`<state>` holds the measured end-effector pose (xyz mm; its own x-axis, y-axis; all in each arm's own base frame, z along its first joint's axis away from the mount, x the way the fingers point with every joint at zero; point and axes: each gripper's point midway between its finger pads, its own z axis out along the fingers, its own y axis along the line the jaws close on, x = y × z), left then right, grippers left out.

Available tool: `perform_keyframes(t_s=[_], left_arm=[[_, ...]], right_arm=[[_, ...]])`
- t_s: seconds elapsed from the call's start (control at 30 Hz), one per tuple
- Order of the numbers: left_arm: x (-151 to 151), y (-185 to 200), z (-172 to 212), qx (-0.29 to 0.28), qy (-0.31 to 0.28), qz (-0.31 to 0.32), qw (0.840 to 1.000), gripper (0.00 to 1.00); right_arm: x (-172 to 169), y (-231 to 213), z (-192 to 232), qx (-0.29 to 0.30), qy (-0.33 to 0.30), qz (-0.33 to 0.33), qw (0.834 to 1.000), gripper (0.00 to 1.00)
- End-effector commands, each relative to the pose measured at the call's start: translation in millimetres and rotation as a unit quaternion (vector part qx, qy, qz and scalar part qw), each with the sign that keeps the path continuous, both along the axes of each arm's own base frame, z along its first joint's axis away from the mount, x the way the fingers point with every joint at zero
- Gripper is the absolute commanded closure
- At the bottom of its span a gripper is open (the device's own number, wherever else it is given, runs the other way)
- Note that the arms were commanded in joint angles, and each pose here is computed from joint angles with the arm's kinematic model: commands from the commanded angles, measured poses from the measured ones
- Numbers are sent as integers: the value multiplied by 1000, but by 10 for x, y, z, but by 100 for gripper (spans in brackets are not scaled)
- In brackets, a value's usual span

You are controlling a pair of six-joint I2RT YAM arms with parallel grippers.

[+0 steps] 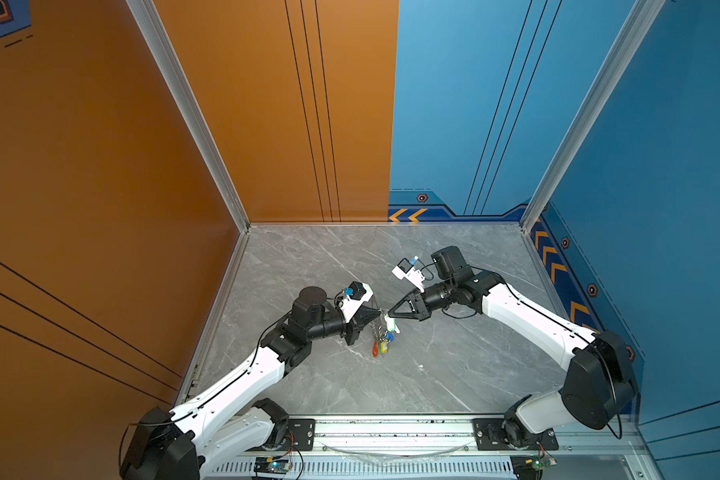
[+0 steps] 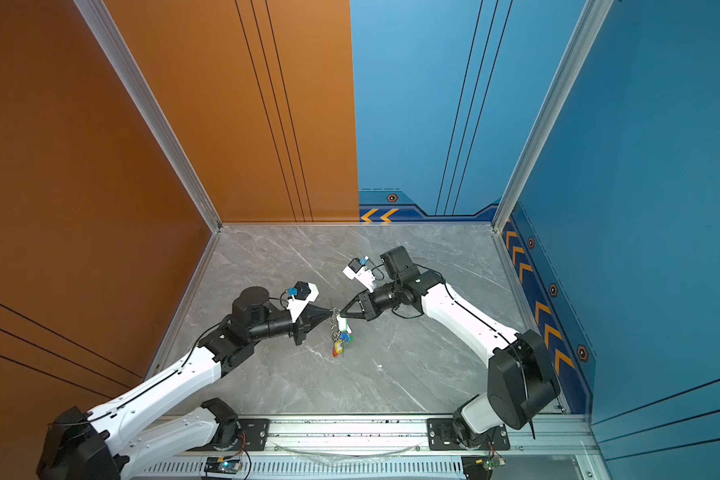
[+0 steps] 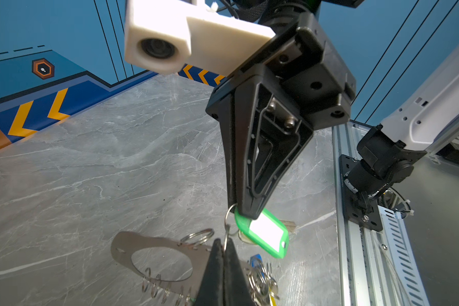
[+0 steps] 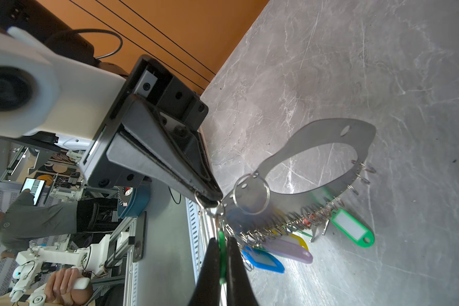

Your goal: Remove the keys from the keyring

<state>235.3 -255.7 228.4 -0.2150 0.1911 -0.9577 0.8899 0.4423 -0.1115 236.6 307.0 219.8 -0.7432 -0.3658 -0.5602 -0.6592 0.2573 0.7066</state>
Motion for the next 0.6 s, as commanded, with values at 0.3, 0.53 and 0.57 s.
perform_keyframes(t_s=[0.3, 0.53, 0.57], left_arm=[[60, 124, 601, -65, -82, 36, 994, 100], [51, 145, 622, -69, -84, 42, 993, 100], [52, 148, 620, -69, -84, 43, 993, 100]], right_arm=[[403, -341, -542, -103, 19, -130, 986, 100], [558, -472, -581, -100, 18, -180, 978, 100], [586, -501, -583, -102, 15, -189, 977, 100]])
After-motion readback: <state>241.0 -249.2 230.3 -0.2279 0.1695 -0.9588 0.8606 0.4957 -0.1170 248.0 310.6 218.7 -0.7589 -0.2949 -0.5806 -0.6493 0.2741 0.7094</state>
